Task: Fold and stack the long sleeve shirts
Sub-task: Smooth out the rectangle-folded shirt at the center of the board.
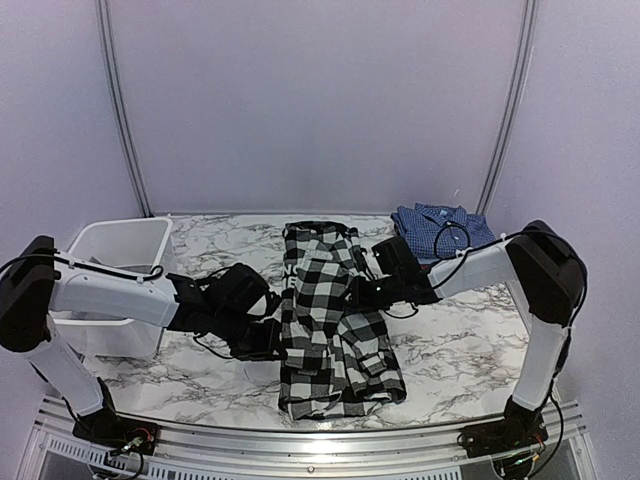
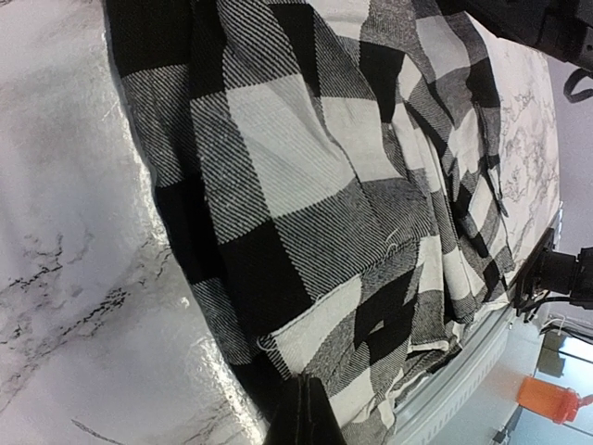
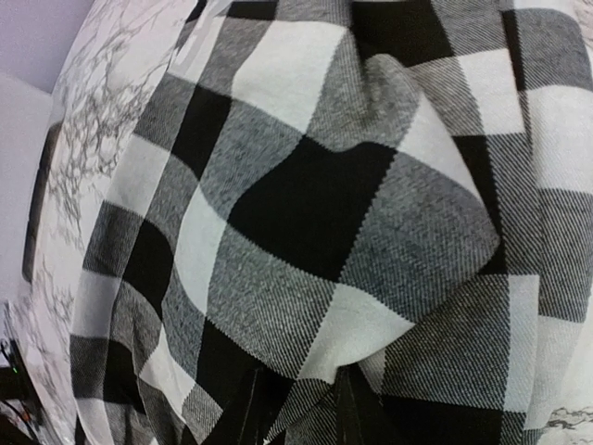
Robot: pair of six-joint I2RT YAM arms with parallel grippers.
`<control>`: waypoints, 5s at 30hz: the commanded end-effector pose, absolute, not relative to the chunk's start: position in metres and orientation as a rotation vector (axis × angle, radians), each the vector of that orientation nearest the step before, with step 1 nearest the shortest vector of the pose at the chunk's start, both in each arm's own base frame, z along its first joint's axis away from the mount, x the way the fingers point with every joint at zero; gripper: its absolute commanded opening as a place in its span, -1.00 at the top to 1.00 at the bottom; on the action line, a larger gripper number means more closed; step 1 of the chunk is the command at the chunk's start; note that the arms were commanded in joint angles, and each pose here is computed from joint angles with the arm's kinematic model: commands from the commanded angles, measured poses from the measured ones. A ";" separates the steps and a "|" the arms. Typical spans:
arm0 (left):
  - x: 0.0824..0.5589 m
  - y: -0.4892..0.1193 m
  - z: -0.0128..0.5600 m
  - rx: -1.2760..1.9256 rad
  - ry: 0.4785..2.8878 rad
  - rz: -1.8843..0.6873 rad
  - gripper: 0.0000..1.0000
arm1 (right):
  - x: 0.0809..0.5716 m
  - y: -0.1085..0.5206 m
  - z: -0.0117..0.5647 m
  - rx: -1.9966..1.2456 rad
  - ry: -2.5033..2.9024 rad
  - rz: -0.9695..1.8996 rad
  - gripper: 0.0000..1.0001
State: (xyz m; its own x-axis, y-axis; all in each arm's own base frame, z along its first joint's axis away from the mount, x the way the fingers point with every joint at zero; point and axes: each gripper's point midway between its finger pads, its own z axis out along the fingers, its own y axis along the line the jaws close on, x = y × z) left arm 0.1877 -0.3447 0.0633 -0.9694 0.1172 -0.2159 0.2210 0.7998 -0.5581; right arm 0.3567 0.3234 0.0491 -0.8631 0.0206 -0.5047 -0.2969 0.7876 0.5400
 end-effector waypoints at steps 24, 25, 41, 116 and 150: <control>0.167 -0.357 0.096 0.351 2.777 -1.072 0.84 | 0.372 0.310 0.073 -0.231 2.483 0.663 0.82; 0.169 -0.357 0.093 0.353 2.777 -1.052 0.73 | 0.370 0.309 0.076 -0.235 2.475 0.654 0.75; 0.182 -0.369 0.051 0.342 2.839 -0.887 0.34 | 0.349 0.317 0.092 -0.316 2.454 0.568 0.51; 0.156 -0.343 0.035 0.266 2.924 -0.809 0.99 | 0.443 0.344 0.117 -0.340 2.308 0.537 0.53; 0.147 -0.355 0.041 0.289 2.915 -0.832 1.00 | 0.496 0.398 0.062 -0.449 2.292 0.597 0.28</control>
